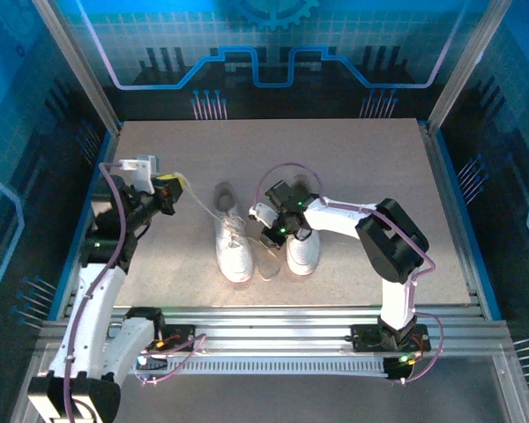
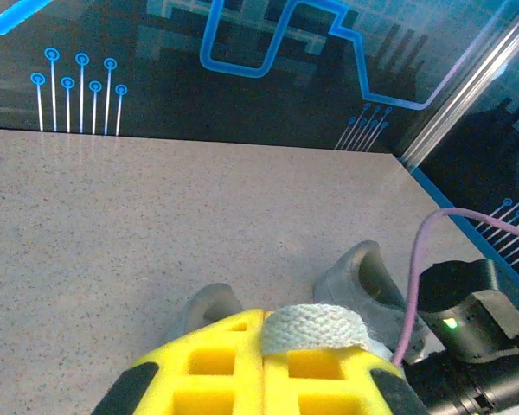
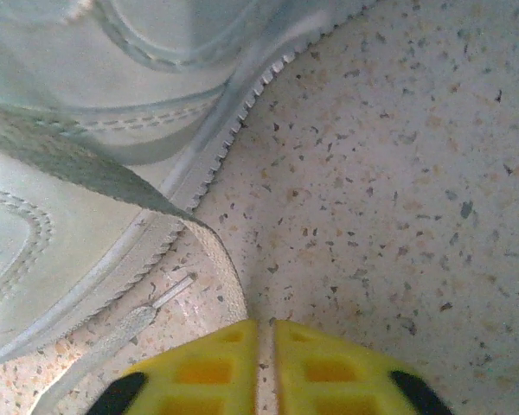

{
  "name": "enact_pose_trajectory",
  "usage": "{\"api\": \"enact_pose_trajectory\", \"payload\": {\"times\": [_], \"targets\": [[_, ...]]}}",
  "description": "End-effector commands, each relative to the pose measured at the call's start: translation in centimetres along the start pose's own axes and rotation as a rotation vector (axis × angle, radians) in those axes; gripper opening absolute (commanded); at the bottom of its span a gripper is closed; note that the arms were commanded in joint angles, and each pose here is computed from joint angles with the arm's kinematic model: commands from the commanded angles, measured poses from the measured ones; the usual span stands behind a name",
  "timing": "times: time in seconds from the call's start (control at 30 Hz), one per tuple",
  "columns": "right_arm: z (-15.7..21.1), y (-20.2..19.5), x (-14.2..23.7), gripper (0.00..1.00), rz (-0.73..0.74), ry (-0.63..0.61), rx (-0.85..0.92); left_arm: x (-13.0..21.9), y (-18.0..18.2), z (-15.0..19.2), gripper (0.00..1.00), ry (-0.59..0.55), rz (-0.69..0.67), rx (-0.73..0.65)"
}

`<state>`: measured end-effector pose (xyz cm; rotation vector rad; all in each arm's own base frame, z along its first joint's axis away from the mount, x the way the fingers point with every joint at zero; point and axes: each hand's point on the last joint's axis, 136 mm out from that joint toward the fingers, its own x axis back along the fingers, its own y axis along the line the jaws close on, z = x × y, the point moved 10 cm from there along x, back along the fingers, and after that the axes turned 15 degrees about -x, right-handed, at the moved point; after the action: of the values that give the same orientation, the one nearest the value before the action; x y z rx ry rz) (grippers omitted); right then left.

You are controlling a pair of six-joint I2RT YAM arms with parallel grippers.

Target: Tie the shoes

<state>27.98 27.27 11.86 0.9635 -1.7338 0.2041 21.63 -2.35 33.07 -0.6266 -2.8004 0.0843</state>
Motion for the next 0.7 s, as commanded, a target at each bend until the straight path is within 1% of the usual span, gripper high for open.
{"api": "enact_pose_trajectory", "payload": {"times": [0.0, 0.07, 0.23, 0.3, 0.37, 0.47, 0.53, 0.67], "targets": [[1.0, 0.9, 0.5, 0.03, -0.017, 0.021, 0.012, 1.5, -0.9, -1.1, 0.0, -0.017, 0.047, 0.013], [1.0, 1.2, 1.0, 0.0, -0.019, 0.002, 0.01, 2.1, -1.6, -1.7, 0.0, -0.027, 0.094, 0.013], [0.8, 1.8, 2.9, 0.0, -0.005, -0.086, -0.015, 3.7, -3.6, -3.8, 0.0, -0.073, 0.29, 0.047], [0.6, 1.9, 3.9, 0.0, 0.013, -0.13, -0.028, 4.5, -4.3, -4.3, 0.0, -0.072, 0.341, 0.074], [0.2, 2.1, 5.1, 0.01, 0.037, -0.175, -0.04, 5.1, -4.8, -4.2, 0.0, -0.054, 0.376, 0.097], [-0.7, 2.5, 6.8, 0.05, 0.073, -0.238, -0.058, 5.2, -5.1, -2.3, 0.0, 0.013, 0.393, 0.15], [-1.4, 3.0, 7.8, 0.08, 0.087, -0.274, -0.061, 4.7, -4.8, -0.3, 0.0, 0.069, 0.382, 0.22], [-3.3, 4.6, 8.8, 0.19, 0.073, -0.307, -0.021, 3.0, -3.8, 4.3, 0.0, 0.169, 0.33, 0.397]]}}
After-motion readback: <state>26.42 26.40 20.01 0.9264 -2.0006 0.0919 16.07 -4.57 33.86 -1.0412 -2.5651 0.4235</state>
